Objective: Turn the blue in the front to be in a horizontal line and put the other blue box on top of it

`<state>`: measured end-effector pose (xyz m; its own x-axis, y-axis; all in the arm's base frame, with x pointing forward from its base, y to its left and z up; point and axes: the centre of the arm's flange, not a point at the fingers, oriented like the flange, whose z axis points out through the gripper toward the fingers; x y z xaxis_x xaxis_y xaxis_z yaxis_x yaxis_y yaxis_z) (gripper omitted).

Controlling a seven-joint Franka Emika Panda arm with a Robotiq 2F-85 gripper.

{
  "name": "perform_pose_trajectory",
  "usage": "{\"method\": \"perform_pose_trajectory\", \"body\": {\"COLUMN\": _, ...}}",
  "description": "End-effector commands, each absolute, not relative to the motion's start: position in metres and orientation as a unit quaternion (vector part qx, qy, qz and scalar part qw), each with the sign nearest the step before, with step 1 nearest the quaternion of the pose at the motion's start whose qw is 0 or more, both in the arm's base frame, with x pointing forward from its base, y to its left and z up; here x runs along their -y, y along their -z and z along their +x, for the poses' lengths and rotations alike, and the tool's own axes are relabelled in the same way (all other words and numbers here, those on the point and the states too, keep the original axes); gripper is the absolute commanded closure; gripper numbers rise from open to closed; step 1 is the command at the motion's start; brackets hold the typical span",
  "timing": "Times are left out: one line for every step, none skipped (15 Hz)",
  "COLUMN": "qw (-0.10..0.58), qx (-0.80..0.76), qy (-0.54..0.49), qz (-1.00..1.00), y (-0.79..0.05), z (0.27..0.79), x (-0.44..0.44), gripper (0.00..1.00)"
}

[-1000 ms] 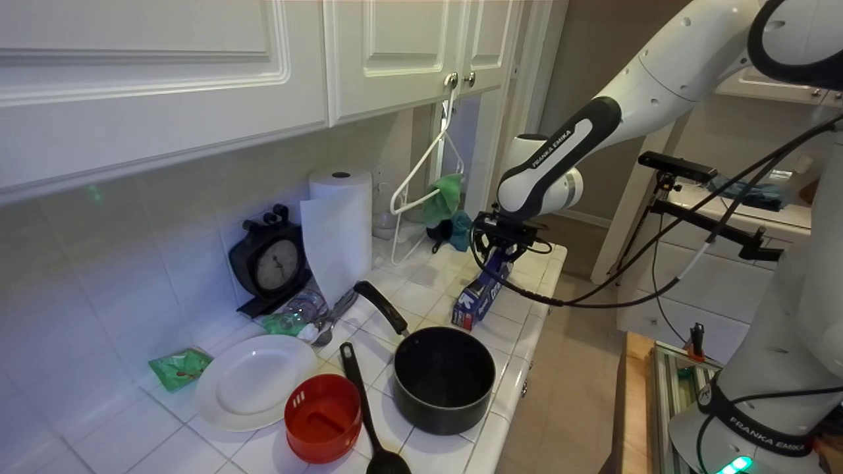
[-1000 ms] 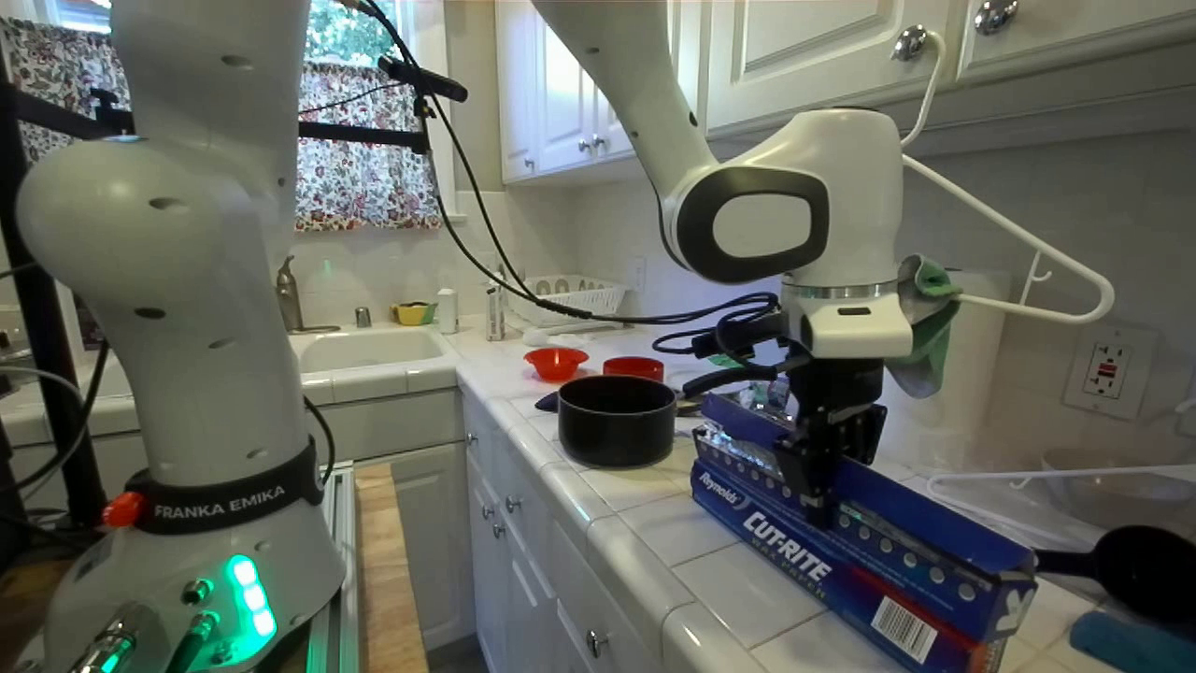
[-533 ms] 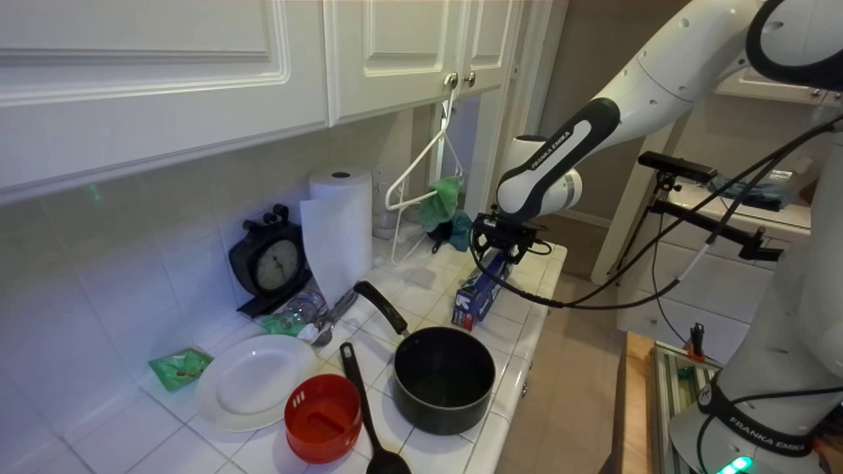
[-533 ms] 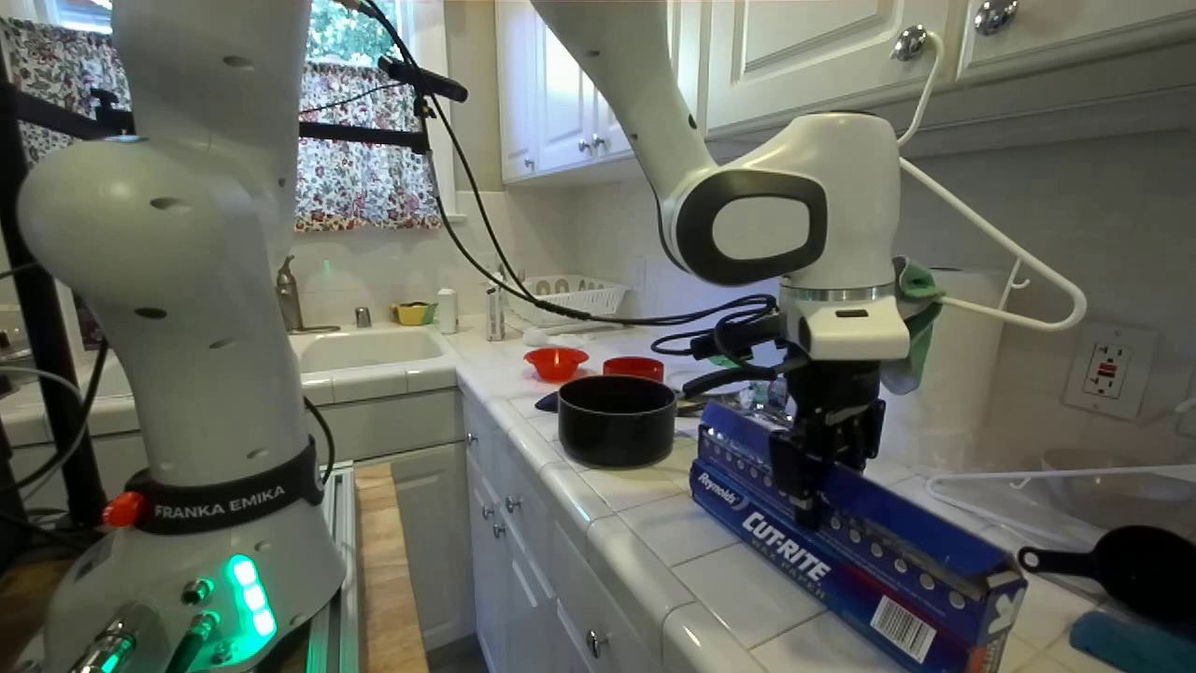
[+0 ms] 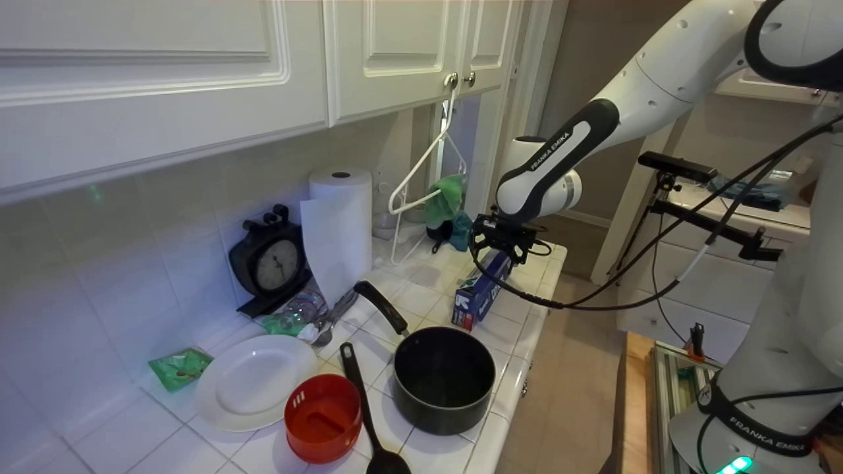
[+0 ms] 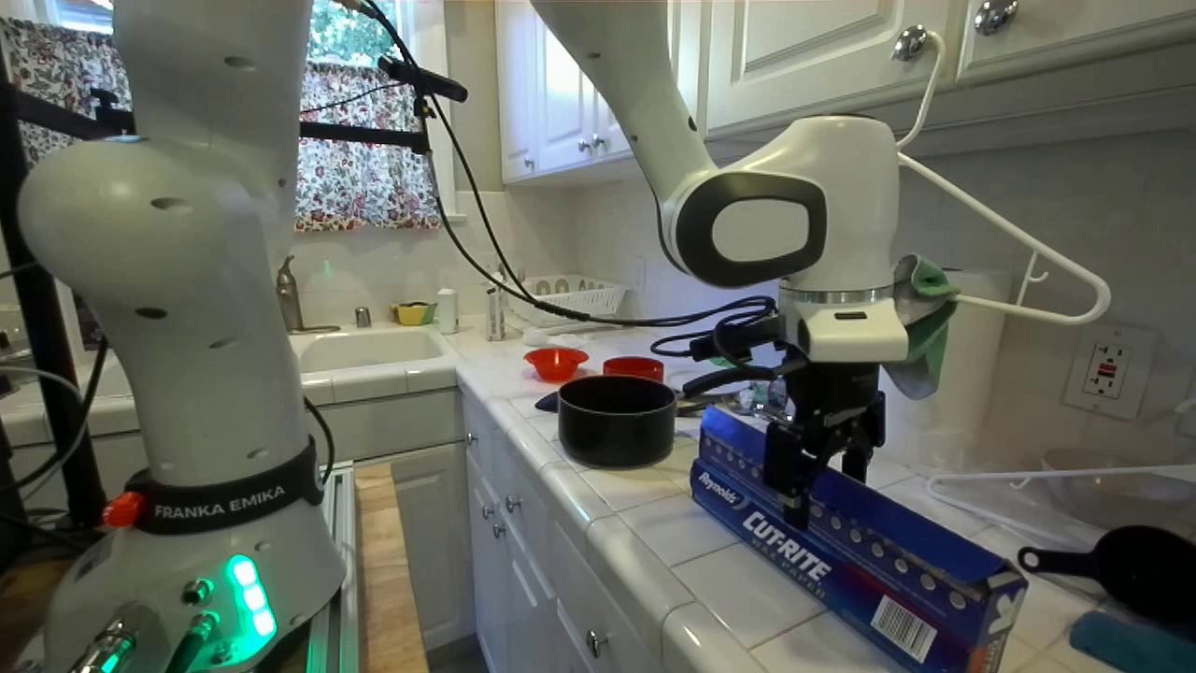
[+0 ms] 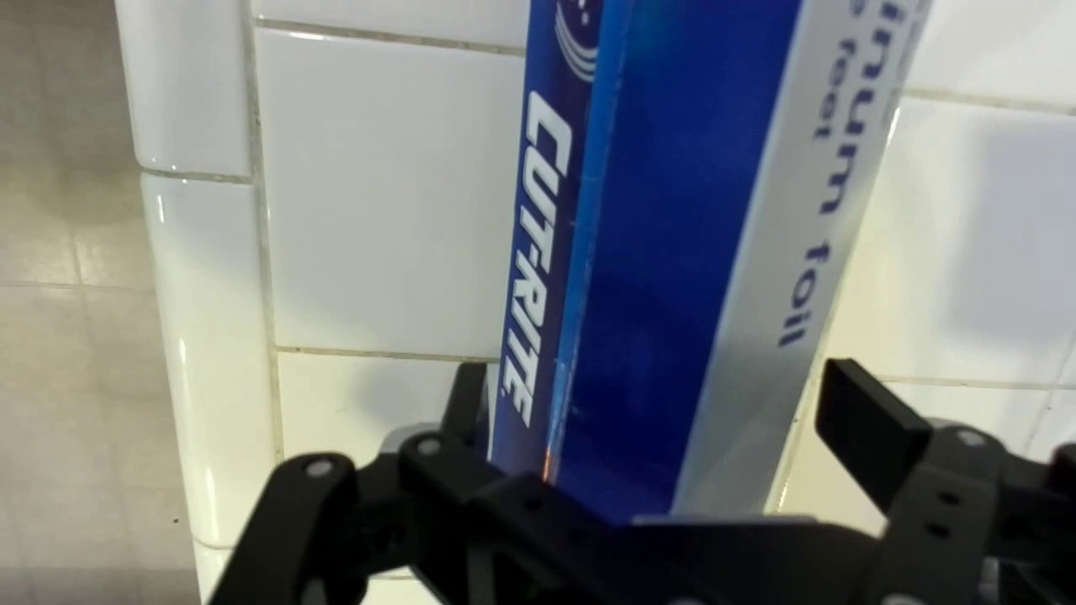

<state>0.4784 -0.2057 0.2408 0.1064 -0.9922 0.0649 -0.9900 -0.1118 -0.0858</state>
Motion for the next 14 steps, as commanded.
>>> {"method": "perform_pose_trajectory", "body": {"qw": 0.002, "qx": -0.665, "qy": 0.063, "qz": -0.745, "y": -0.253, "z": 0.477, "x": 0.201, "gripper": 0.00}}
{"method": "perform_pose_trajectory", "body": {"qw": 0.002, "qx": -0.660, "qy": 0.069, "qz": -0.748, "y": -0.257, "z": 0.476, "x": 0.200, "gripper": 0.00}}
{"method": "perform_pose_trajectory", "body": {"qw": 0.002, "qx": -0.656, "qy": 0.072, "qz": -0.751, "y": -0.261, "z": 0.474, "x": 0.200, "gripper": 0.00}}
{"method": "perform_pose_trajectory", "body": {"qw": 0.000, "qx": -0.654, "qy": 0.076, "qz": -0.752, "y": -0.265, "z": 0.474, "x": 0.200, "gripper": 0.00}}
{"method": "perform_pose_trajectory", "body": {"qw": -0.001, "qx": -0.652, "qy": 0.073, "qz": -0.754, "y": -0.269, "z": 0.473, "x": 0.200, "gripper": 0.00}}
{"method": "perform_pose_trajectory", "body": {"qw": 0.000, "qx": -0.649, "qy": 0.075, "qz": -0.757, "y": -0.272, "z": 0.473, "x": 0.200, "gripper": 0.00}}
{"method": "perform_pose_trajectory", "body": {"qw": 0.000, "qx": -0.648, "qy": 0.078, "qz": -0.758, "y": -0.276, "z": 0.473, "x": 0.200, "gripper": 0.00}}
{"method": "perform_pose_trajectory", "body": {"qw": -0.001, "qx": -0.647, "qy": 0.079, "qz": -0.758, "y": -0.279, "z": 0.474, "x": 0.200, "gripper": 0.00}}
{"method": "perform_pose_trajectory", "body": {"qw": 0.000, "qx": -0.646, "qy": 0.075, "qz": -0.760, "y": -0.281, "z": 0.474, "x": 0.199, "gripper": 0.00}}
{"method": "perform_pose_trajectory", "body": {"qw": -0.002, "qx": -0.647, "qy": 0.072, "qz": -0.759, "y": -0.284, "z": 0.474, "x": 0.198, "gripper": 0.00}}
{"method": "perform_pose_trajectory", "body": {"qw": -0.006, "qx": -0.649, "qy": 0.063, "qz": -0.758, "y": -0.286, "z": 0.474, "x": 0.197, "gripper": 0.00}}
{"method": "perform_pose_trajectory", "body": {"qw": -0.014, "qx": -0.650, "qy": 0.049, "qz": -0.758, "y": -0.290, "z": 0.471, "x": 0.196, "gripper": 0.00}}
{"method": "perform_pose_trajectory", "body": {"qw": -0.018, "qx": -0.650, "qy": 0.045, "qz": -0.759, "y": -0.292, "z": 0.469, "x": 0.194, "gripper": 0.00}}
{"method": "perform_pose_trajectory", "body": {"qw": -0.026, "qx": -0.647, "qy": 0.037, "qz": -0.761, "y": -0.296, "z": 0.466, "x": 0.193, "gripper": 0.00}}
